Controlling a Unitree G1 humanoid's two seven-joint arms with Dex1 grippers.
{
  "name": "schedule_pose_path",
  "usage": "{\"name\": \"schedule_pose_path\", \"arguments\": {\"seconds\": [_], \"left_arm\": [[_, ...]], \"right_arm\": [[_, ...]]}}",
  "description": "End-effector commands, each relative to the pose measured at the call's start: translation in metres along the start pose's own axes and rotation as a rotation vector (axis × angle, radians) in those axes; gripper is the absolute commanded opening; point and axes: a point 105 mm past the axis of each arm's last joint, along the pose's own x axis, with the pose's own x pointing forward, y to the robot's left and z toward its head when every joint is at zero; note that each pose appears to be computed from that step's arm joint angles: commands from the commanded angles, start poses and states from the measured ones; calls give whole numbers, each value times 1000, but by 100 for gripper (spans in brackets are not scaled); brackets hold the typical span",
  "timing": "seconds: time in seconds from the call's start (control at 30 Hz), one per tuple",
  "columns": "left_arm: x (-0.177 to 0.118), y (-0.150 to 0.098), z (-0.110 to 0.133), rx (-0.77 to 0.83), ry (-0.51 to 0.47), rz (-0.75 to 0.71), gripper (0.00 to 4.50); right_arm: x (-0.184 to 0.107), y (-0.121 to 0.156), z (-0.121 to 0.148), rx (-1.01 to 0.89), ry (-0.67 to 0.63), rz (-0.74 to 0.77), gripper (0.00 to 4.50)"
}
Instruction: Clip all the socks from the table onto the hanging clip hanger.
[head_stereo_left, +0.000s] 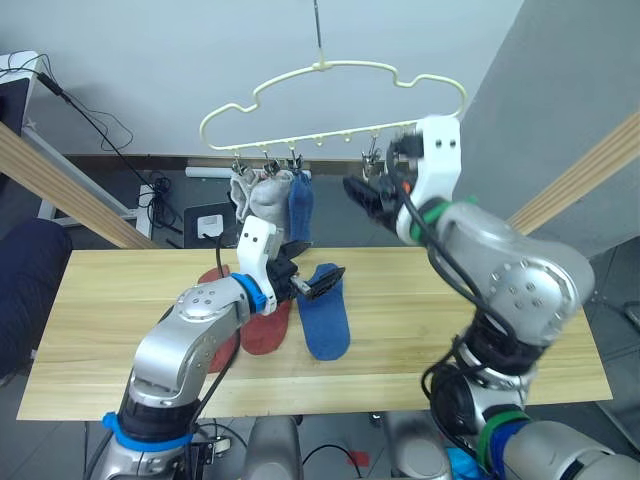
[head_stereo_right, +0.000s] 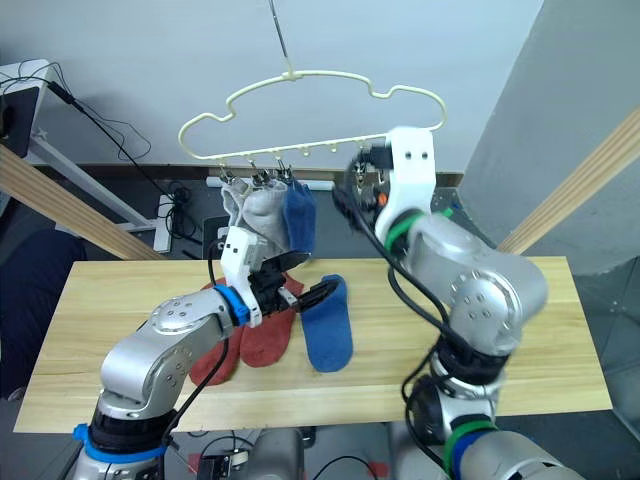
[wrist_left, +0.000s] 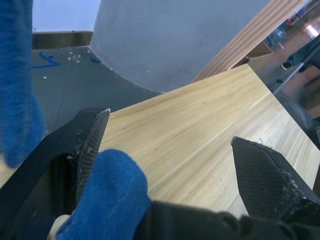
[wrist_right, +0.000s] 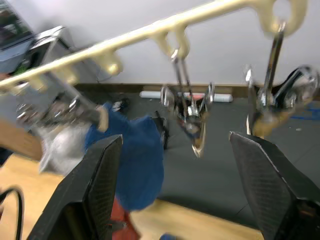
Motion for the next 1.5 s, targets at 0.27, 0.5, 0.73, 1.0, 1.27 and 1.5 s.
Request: {"name": "schedule_pose_path", "arguments": {"seconds": [0.27,0.5,0.73,1.0,1.27,1.5], "left_arm": [[-38,9,-2,16,-134,147,450],[-56,17,-14,17,-196,253,450],[-81,22,-33,16,-180,347,450],[-108,14,-60,-7,-134,428,450],[-107,4,-67,-17,-127,439,450],[-106,1,-71,-12,-113,441,450]], "right_arm": [[-58,4,-47,-272,77,152,353],[-72,-17,-73,-308,22,36,353],[-95,-23,-107,-241,25,8,353],[-115,-41,-140,-174,109,-41,353],[-115,-50,-142,-151,112,-71,353],[-120,-54,-147,-139,135,-85,353]]}}
